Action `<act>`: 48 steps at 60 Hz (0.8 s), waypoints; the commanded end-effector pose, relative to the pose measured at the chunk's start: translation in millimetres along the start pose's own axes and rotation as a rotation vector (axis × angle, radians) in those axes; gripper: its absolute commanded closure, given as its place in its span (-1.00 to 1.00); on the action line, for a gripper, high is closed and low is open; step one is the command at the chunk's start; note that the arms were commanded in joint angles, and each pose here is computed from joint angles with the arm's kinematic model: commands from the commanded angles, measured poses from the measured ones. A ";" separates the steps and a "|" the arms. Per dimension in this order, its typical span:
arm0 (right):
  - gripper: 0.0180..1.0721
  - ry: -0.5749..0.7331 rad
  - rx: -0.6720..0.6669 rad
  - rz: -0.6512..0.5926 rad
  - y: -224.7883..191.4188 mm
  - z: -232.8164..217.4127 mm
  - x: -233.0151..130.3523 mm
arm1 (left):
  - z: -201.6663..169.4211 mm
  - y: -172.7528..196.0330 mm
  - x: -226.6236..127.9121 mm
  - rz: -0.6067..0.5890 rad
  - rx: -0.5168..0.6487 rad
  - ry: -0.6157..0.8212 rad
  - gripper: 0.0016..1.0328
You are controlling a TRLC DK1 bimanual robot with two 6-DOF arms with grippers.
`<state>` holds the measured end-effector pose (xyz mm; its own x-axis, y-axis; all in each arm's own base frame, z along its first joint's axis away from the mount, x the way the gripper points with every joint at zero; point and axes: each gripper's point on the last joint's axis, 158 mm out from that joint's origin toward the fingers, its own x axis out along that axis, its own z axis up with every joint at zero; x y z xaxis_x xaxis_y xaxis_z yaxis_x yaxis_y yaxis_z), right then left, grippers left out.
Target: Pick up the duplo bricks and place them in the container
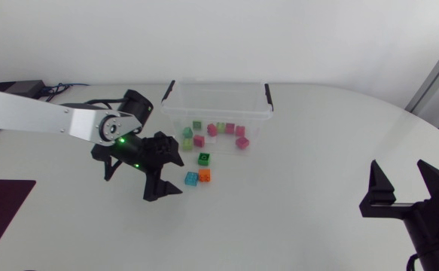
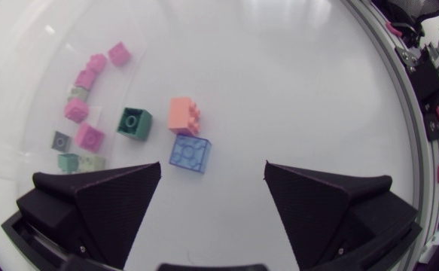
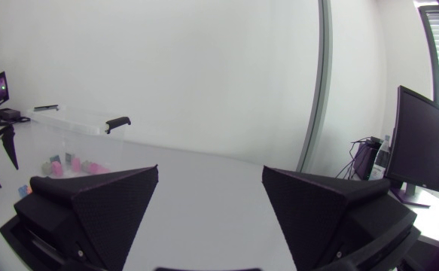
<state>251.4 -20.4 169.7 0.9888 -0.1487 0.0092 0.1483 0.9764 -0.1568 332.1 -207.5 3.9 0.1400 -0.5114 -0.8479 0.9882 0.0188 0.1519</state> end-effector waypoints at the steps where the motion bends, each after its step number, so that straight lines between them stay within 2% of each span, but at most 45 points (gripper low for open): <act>1: -0.90 0.019 0.015 0.007 2.9 -9.8 0.4 | -4.6 -3.1 20.1 -0.047 0.047 0.029 -0.85; 10: -0.90 0.019 0.015 0.007 2.9 -9.8 0.4 | -4.7 8.3 36.6 -0.070 0.061 0.055 -0.83; 32: -0.90 0.019 0.015 0.007 2.9 -9.8 0.4 | 4.1 30.8 38.9 -0.054 0.086 0.058 -0.83; 42: -0.90 0.019 0.015 0.007 2.9 -9.8 0.4 | -8.4 40.2 56.5 -0.067 0.077 0.093 -0.83; 48: -0.90 0.019 0.015 0.007 2.9 -9.8 0.4 | -16.3 30.8 64.5 -0.113 0.085 0.123 -0.77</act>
<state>251.4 -20.4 169.7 0.9888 -0.1487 0.0092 0.1483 0.9765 -0.1564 380.0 -228.6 -37.9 0.0878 -0.4333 -0.8970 0.9908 -0.0555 0.1238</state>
